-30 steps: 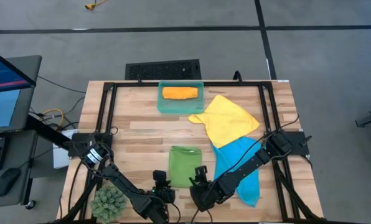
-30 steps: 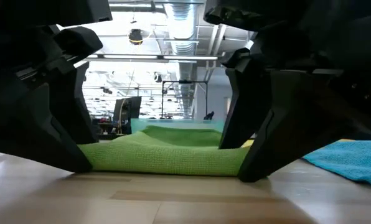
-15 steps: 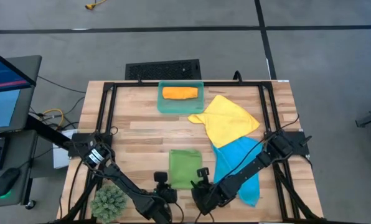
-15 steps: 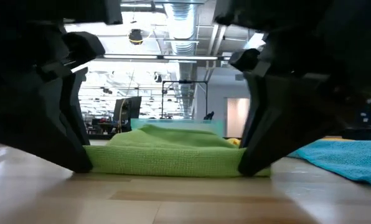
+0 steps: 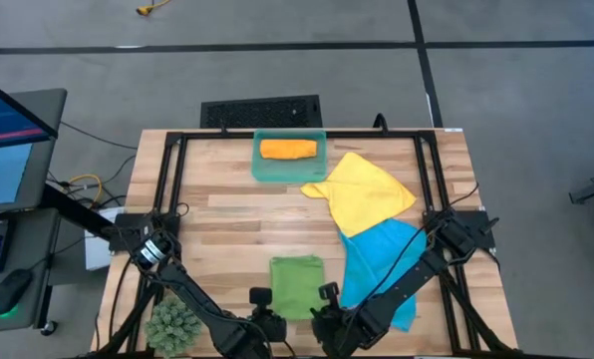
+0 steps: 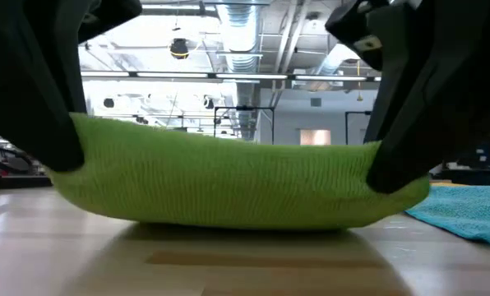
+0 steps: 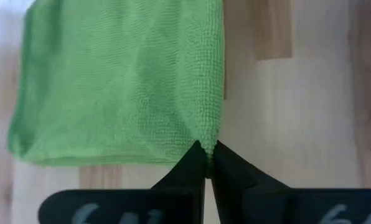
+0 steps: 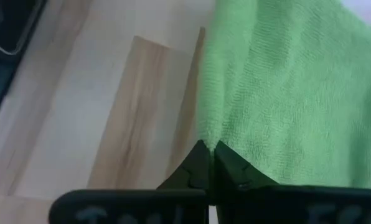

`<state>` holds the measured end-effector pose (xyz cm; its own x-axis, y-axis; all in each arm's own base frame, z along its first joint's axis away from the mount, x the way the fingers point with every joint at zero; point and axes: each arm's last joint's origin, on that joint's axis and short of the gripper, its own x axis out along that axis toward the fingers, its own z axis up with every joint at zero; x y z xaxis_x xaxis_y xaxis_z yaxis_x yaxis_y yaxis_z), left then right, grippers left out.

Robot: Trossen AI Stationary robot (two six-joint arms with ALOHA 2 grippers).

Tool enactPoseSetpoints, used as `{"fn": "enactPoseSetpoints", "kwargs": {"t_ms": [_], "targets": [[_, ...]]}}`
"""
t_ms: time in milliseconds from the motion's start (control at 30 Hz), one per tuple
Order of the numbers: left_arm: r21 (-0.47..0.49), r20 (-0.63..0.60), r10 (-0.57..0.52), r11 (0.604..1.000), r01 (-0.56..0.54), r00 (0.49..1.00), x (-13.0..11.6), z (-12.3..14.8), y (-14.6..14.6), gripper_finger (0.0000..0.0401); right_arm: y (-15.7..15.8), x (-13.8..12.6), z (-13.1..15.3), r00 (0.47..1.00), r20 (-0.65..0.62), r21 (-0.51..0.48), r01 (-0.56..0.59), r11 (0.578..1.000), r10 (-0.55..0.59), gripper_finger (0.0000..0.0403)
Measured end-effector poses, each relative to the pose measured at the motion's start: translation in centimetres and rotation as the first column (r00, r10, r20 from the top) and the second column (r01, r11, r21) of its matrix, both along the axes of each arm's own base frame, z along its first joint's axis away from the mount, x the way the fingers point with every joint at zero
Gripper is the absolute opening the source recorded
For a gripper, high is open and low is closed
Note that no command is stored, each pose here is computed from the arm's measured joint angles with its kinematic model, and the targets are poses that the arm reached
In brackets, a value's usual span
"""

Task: Roll microfiber towels into tight, uniform cylinder then place into a basket
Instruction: Fold the green towel

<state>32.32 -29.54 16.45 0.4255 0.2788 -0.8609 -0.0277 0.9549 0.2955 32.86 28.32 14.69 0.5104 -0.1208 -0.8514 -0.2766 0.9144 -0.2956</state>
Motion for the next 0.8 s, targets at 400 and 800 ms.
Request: {"fn": "enactPoseSetpoints", "kwargs": {"t_ms": [400,800], "targets": [[-0.055,-0.078,-0.011,0.998,0.006,0.997,-0.20,0.27,-0.01,0.0013,-0.16,-0.02,0.02,1.000,-0.004,-0.004,0.019,1.000,-0.019,0.0007],[-0.063,-0.141,-0.020,0.998,0.012,0.990,0.20,0.22,0.85,0.0112,-0.23,-0.21,0.02,1.000,-0.021,-0.013,0.016,1.000,-0.016,0.0005]]}}
